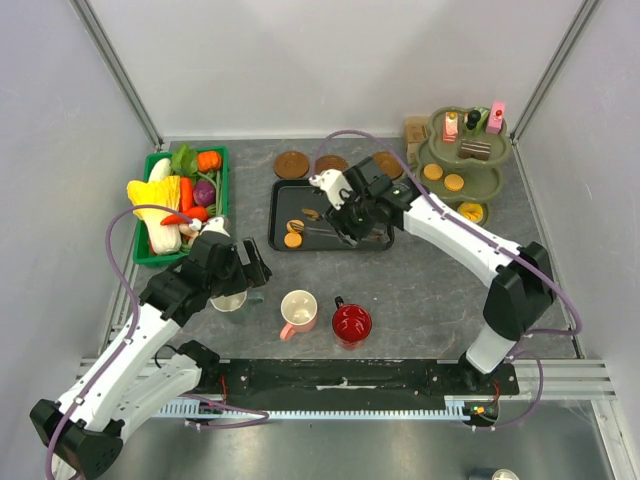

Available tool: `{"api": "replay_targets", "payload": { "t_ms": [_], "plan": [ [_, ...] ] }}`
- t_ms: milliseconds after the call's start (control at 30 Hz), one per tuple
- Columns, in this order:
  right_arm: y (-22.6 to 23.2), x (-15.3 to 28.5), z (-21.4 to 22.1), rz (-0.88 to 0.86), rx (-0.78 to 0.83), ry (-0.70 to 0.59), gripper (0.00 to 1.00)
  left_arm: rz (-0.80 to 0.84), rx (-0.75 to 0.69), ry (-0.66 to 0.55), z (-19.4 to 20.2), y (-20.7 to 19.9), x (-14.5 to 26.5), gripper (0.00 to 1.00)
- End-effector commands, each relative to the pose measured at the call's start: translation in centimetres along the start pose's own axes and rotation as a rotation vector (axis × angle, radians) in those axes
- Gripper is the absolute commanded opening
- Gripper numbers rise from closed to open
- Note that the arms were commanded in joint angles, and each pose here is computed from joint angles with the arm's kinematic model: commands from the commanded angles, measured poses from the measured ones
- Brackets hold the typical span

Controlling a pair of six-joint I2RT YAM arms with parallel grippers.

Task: Serve the afternoon tea

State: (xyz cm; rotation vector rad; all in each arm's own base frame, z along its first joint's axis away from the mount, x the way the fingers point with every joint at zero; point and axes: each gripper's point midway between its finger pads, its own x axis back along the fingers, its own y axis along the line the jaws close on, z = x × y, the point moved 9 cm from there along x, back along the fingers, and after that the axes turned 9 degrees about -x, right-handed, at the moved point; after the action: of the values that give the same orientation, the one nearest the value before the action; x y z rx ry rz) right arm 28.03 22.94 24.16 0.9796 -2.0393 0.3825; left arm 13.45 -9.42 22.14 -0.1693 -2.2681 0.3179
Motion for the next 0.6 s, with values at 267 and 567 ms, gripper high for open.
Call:
{"api": "replay_targets", "payload": {
  "t_ms": [267,567],
  "plan": [
    [1.4,-3.6,-2.0,0.177,-0.025,0.011,0.59,0.023,0.025,-0.08,-1.7,-0.7,0.9,0.99],
    [1.3,-6.0,-2.0,0.197,-0.015,0.052,0.62,-0.005,0.013,-0.079,-2.0,-0.6,0.5,0.99]
  ]
}}
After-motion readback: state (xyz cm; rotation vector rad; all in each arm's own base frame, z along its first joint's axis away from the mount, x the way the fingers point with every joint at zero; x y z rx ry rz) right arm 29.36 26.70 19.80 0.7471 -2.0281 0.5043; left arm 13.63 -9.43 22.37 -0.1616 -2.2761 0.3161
